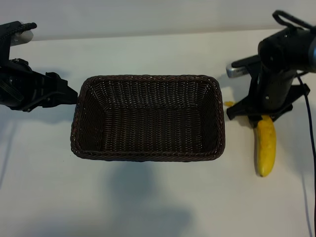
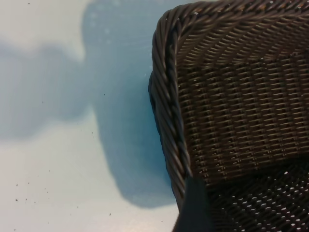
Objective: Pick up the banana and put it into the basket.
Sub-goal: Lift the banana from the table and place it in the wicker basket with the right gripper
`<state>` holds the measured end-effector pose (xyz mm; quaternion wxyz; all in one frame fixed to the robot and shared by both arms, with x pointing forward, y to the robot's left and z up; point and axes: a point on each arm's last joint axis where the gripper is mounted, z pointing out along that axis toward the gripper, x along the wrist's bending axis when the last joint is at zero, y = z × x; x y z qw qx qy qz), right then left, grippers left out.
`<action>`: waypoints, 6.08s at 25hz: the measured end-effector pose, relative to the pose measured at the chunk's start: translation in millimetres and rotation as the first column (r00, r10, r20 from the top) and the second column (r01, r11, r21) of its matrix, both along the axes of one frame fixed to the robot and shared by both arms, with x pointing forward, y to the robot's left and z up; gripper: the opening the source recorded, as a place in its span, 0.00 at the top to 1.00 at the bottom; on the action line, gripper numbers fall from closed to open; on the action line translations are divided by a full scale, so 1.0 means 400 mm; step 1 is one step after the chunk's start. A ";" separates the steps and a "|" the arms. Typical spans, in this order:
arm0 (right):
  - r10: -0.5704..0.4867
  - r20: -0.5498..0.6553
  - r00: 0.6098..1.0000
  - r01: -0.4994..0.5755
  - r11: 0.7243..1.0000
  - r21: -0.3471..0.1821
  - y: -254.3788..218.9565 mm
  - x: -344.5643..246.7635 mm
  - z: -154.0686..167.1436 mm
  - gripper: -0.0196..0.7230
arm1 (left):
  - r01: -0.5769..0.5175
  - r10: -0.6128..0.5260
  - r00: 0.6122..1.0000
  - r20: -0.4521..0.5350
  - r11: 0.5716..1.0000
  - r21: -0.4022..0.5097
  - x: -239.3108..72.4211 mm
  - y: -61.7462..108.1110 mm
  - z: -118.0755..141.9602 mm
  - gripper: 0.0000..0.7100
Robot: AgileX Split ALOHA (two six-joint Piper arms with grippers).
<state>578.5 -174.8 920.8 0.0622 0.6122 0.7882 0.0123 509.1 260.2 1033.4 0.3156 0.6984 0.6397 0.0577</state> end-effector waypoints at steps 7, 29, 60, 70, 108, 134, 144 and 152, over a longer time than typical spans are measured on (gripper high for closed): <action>0.018 0.138 0.990 -0.012 0.999 -0.050 -0.014 0.022 0.148 0.39 | 0.000 0.000 1.000 -0.001 1.000 -0.001 0.000 0.000 0.000 0.16; 0.113 0.185 0.976 -0.155 0.960 0.232 0.056 -0.028 0.329 0.39 | -0.009 0.009 1.000 -0.001 1.000 -0.023 0.001 -0.003 0.002 0.16; 0.818 0.355 0.453 -0.869 0.494 -0.028 0.336 -0.092 0.315 0.39 | -0.017 0.017 1.000 0.000 0.999 -0.042 0.001 -0.006 0.004 0.16; 0.847 0.420 0.326 -0.932 0.363 -0.010 0.359 -0.103 0.323 0.39 | -0.017 0.017 1.000 0.000 0.999 -0.044 0.002 -0.006 0.004 0.16; 0.869 0.413 0.271 -0.955 0.296 0.003 0.476 -0.100 0.163 0.39 | -0.018 0.018 1.000 0.001 0.999 -0.044 0.002 -0.006 0.004 0.16; 0.859 0.413 0.303 -0.947 0.321 0.025 0.492 -0.085 0.104 0.39 | -0.017 0.017 1.000 0.002 0.999 -0.043 0.002 -0.006 0.004 0.16; 0.841 0.417 0.344 -0.933 0.358 0.046 0.493 -0.084 0.104 0.02 | -0.018 0.018 1.000 0.004 0.999 -0.043 0.002 -0.006 0.004 0.16; 0.818 0.419 0.394 -0.911 0.408 0.060 0.491 -0.080 0.104 0.03 | -0.008 0.009 1.000 0.010 0.999 -0.036 0.002 -0.006 0.004 0.16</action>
